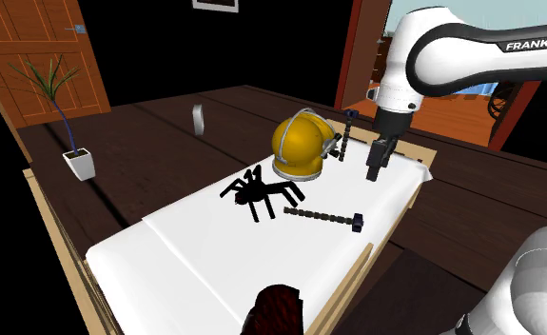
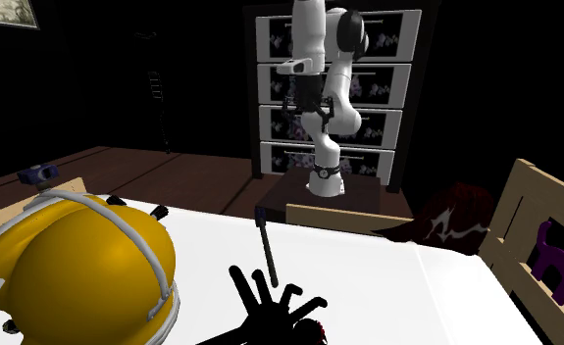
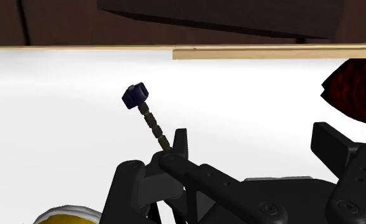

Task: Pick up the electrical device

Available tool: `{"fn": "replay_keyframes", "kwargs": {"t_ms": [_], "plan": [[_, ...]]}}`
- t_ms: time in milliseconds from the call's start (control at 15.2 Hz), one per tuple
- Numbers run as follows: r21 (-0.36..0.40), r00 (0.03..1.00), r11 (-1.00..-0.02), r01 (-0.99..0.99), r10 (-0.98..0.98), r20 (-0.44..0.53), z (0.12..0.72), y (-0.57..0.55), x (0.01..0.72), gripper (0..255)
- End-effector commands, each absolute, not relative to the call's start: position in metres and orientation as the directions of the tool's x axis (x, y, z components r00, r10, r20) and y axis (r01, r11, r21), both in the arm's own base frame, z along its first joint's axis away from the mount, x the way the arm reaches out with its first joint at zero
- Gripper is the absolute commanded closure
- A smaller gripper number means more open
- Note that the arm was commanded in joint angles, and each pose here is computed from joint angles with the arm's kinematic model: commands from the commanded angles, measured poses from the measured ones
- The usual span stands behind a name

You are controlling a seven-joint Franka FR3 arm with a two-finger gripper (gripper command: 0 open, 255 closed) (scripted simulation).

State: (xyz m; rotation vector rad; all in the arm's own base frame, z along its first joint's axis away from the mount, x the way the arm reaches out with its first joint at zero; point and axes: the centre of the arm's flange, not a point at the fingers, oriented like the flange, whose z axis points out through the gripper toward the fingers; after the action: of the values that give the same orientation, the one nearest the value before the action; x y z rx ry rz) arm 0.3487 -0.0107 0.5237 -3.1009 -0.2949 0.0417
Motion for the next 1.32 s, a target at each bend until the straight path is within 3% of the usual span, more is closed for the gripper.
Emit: {"fn": "replay_keyframes", "kwargs": {"t_ms": [0, 1254], "plan": [[-0.027, 0.975, -0.975, 0.221, 0.222, -0.024, 0.5, -0.021, 0.364, 0], [-0.022, 0.865, -0.866, 0.499, 0.5, -0.04, 0.289, -0.079, 0.486, 0]]}}
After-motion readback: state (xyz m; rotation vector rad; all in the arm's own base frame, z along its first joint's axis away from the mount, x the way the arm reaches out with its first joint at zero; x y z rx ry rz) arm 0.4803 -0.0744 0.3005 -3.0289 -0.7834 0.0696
